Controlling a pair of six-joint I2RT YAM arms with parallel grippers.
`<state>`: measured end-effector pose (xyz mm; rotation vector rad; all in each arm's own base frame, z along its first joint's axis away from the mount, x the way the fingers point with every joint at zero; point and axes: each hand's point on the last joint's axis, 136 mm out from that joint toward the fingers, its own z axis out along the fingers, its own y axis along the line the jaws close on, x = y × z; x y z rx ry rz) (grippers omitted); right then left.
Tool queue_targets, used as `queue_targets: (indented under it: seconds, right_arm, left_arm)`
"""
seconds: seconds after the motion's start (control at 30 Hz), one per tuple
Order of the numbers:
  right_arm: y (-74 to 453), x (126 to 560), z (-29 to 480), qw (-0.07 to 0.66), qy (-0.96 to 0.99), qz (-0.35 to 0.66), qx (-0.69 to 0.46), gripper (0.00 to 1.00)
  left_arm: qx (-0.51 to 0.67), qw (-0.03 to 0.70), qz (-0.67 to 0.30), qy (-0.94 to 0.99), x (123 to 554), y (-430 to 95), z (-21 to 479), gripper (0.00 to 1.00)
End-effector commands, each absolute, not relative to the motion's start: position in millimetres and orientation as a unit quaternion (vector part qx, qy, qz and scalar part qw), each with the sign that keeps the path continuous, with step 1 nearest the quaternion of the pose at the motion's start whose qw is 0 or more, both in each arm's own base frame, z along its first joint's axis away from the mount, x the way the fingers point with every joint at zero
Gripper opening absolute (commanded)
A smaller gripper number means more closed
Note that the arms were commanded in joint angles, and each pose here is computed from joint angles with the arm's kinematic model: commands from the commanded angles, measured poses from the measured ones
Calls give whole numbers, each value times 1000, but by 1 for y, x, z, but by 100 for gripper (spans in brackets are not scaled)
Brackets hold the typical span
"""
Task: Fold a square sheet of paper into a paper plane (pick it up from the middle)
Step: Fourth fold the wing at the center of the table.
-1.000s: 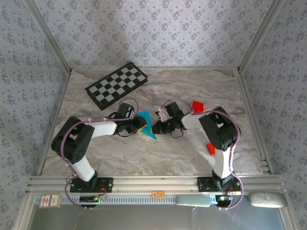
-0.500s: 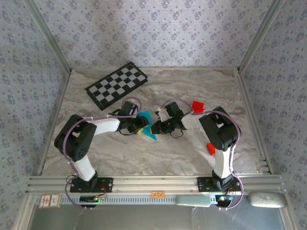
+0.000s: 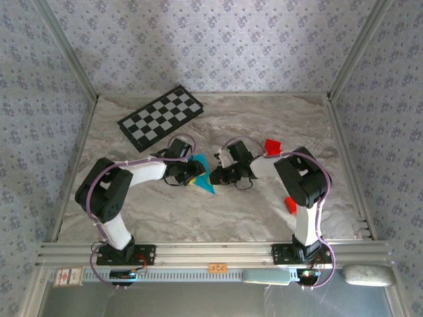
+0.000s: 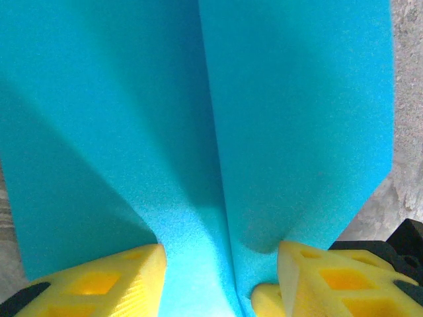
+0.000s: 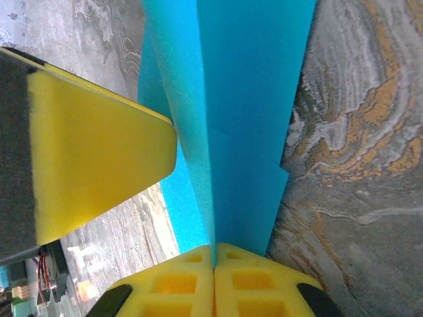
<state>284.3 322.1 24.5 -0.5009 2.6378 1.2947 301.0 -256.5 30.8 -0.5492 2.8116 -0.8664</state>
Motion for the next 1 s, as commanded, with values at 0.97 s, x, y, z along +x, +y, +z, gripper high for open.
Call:
queue_targets:
  seconds: [0.97]
  right_arm:
    - [301,280,-13,24,905,412,-108,8]
  left_arm:
    - [-148,97,-323,930,318,-263,45,44]
